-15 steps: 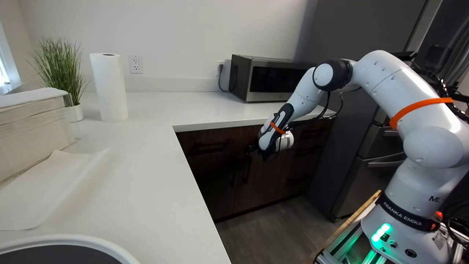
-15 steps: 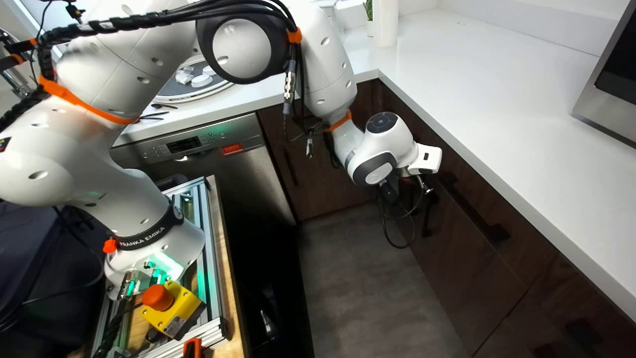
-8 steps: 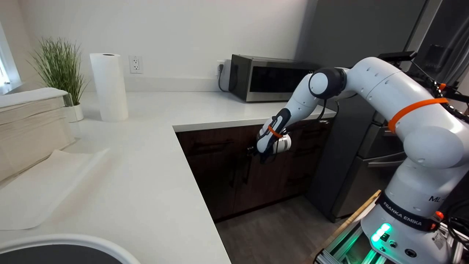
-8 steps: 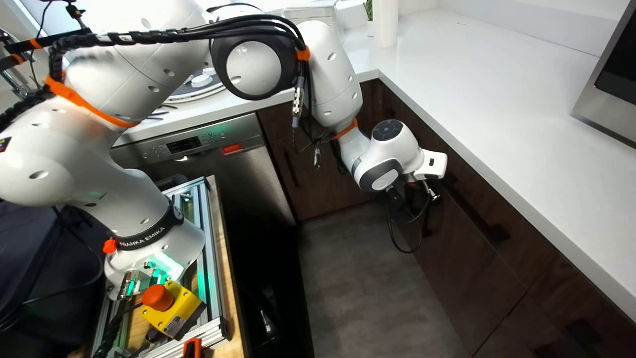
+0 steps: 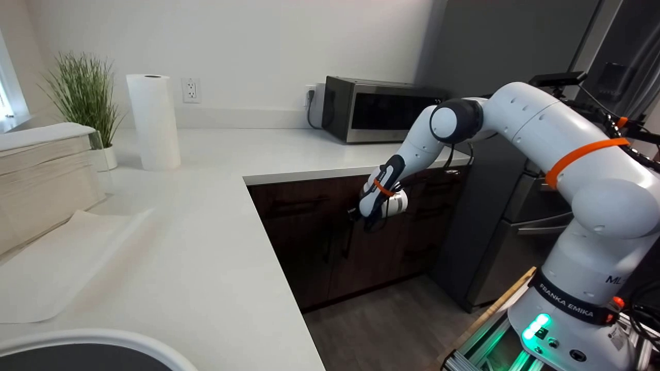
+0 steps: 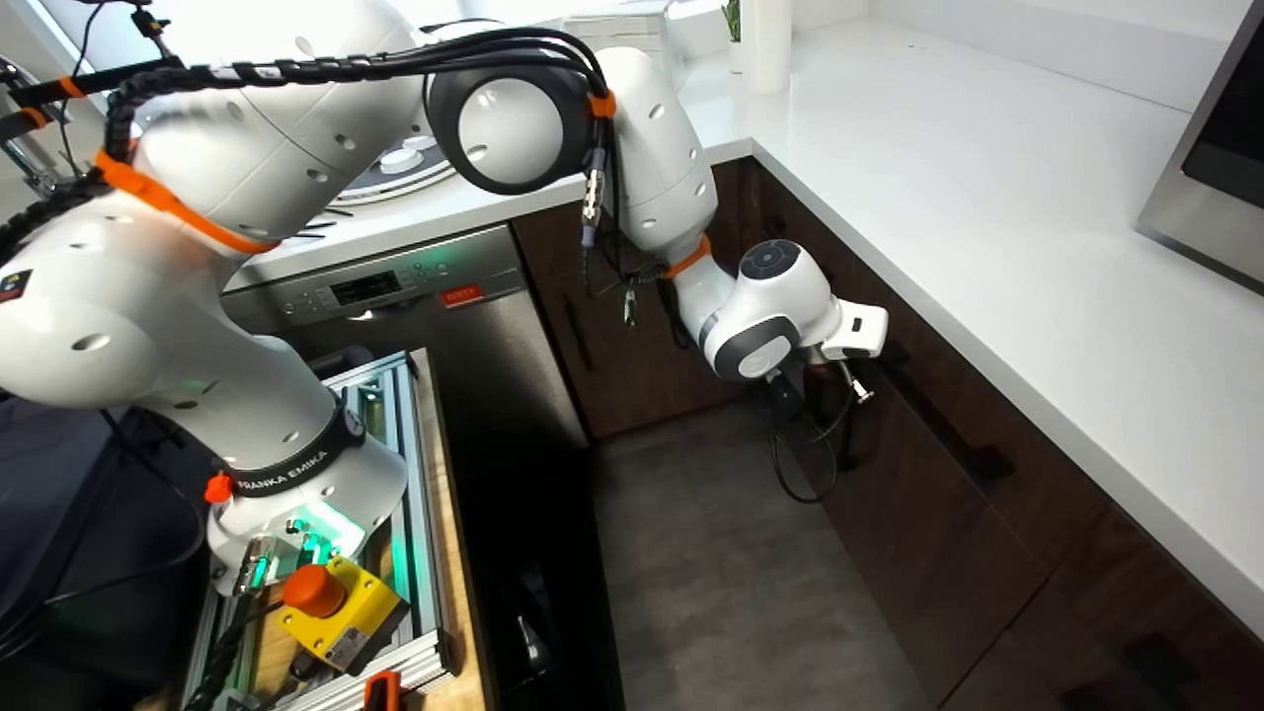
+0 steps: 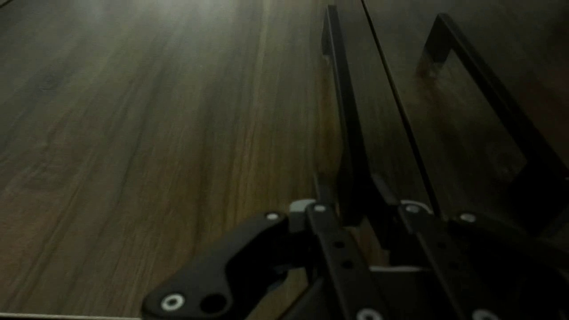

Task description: Open the first drawer from the right.

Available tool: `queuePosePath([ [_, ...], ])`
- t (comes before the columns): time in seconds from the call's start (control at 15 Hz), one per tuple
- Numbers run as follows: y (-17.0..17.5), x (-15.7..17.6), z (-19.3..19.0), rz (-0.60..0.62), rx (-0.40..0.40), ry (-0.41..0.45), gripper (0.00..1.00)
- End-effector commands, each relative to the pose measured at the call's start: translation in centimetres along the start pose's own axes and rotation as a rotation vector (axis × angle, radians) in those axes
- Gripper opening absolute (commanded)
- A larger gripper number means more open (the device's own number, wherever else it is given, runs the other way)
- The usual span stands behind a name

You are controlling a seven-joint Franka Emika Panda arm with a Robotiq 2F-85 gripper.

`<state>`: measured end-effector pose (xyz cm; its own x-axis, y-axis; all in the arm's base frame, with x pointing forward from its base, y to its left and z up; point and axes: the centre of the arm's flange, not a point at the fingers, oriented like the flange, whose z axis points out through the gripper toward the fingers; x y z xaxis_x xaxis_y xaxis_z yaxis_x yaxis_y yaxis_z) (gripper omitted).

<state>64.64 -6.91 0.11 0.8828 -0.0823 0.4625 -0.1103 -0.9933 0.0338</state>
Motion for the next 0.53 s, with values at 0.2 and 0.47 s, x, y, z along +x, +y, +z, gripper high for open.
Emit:
queuePosePath([
  [0.2, -0.6, -0.9, 0.1, 0.034, -0.007, -0.053, 0.03],
  [0.47, 0.0, -2.6, -2.3, -0.069, 0.024, -0.112, 0.03],
])
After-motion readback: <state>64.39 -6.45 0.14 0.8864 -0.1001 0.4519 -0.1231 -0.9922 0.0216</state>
